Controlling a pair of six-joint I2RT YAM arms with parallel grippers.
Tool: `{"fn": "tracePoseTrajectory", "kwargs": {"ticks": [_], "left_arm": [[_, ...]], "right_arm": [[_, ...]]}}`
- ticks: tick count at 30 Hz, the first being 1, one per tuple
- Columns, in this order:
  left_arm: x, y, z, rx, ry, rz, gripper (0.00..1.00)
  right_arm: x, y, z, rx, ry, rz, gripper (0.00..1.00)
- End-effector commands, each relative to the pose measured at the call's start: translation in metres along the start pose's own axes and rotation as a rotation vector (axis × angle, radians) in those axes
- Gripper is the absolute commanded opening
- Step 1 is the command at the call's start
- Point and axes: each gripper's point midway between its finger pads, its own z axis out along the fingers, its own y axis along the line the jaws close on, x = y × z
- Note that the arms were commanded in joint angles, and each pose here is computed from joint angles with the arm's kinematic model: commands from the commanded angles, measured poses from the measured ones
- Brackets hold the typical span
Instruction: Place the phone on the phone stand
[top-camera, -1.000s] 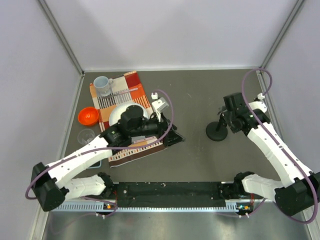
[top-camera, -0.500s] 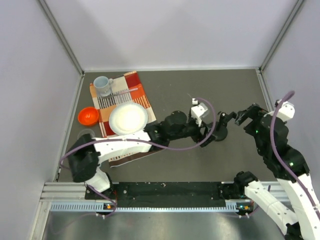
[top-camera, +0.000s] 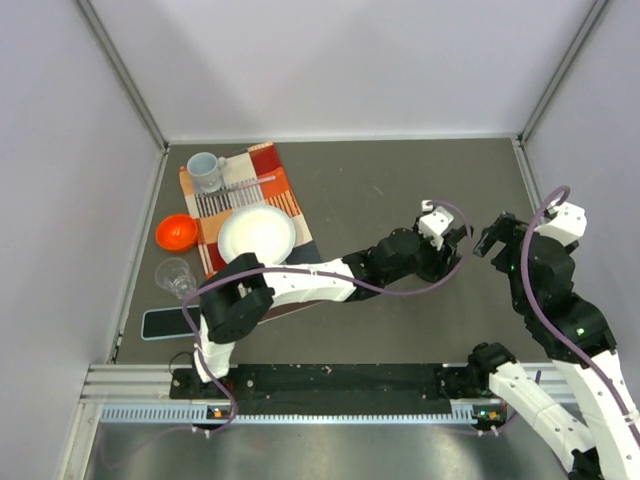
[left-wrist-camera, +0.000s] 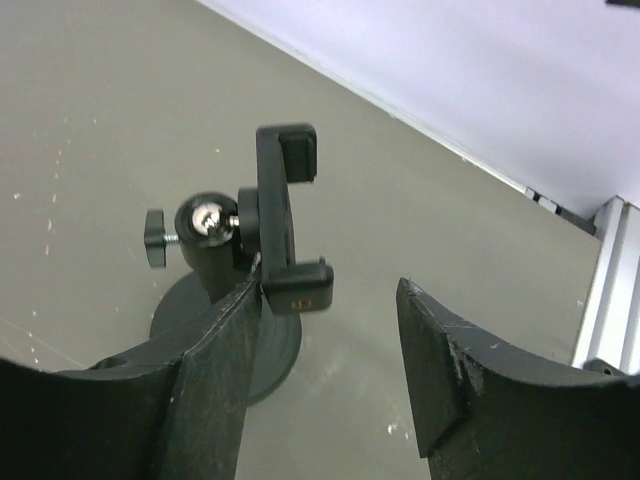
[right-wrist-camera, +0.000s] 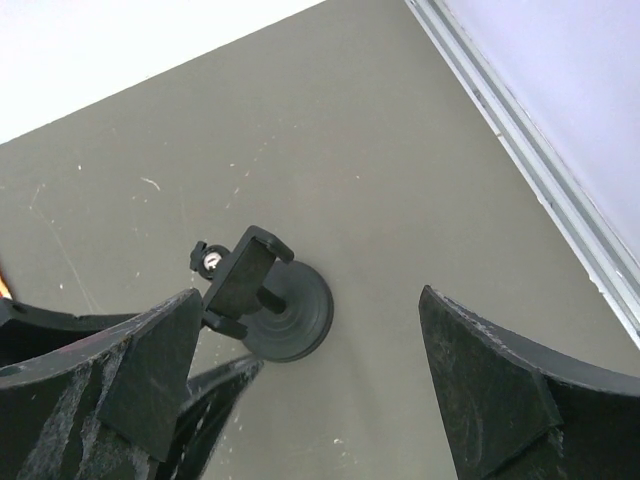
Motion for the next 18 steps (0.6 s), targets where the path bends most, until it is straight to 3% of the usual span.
{"fn": "tracePoseTrajectory", "kwargs": {"ticks": [1,8,17,18], "left_arm": [[-0.046,-0.004,0.014,-0.025,-0.149,-0.005,0.59],[-0.043,0.003,0.022,-0.062,-0.146,0.035,0.45],[-0.039,0.019,0.004,-0.088,-0.053,0.181,0.0],[-0.04,0.018,0.0,-0.072,-0.045,0.186,0.0]], "right_arm": [[-0.009,-0.004,-0.001,0.005,-0.044,-0.012,0.9],[0.003,-0.001,0.004,-0.007,-0.009,-0.038,0.9],[0.034,0.011,0.02,-0.054,0.108,-0.076,0.91],[0.038,0.019,0.022,-0.098,0.127,-0.071,0.91]]}}
